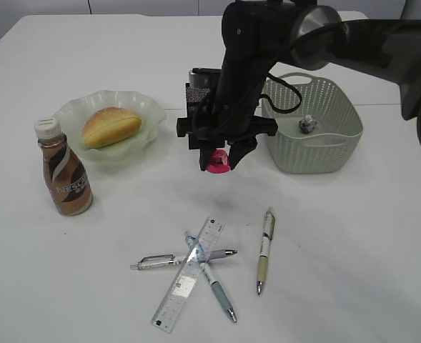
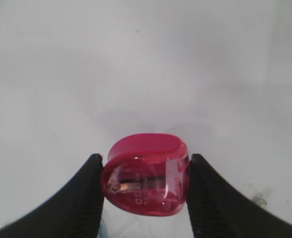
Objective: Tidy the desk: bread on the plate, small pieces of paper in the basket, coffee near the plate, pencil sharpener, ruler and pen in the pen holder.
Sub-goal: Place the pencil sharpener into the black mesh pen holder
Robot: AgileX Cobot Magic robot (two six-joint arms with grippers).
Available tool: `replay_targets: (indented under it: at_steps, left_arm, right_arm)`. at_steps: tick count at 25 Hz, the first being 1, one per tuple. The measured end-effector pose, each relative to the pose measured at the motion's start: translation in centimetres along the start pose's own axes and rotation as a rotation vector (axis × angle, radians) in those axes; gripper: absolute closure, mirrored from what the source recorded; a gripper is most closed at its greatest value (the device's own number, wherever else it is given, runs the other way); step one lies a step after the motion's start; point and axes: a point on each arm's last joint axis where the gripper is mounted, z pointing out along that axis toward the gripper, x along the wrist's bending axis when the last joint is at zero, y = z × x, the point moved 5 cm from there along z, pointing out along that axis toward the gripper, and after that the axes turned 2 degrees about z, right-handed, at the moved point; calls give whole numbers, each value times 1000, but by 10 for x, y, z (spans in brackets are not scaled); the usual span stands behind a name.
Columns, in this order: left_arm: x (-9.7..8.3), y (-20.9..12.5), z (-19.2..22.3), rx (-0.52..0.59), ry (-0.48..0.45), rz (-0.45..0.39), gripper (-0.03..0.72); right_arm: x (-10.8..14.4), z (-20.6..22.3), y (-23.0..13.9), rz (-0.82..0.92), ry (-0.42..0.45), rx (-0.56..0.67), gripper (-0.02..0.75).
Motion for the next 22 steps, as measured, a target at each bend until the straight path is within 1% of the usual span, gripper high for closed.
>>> replay_targets:
  at_steps: [6,9,14,18,22]
  left_arm:
    - [0,0,0,0,0,0,255]
    - [0,0,0,0,0,0,255]
    - [0,0,0,0,0,0,255]
    - [0,0,0,0,0,0,255]
    - [0,0,0,0,0,0,255]
  right_arm:
    - [5,-14,10,-24,17,-51,363]
    - [7,-26,18,-39,14,-97,363]
    - [3,-43,30,-79,-37,-177,363]
    - [-2,-48,35,-98,-77,-205,363]
    - [-1,-51,45,-112,-82,-281,363]
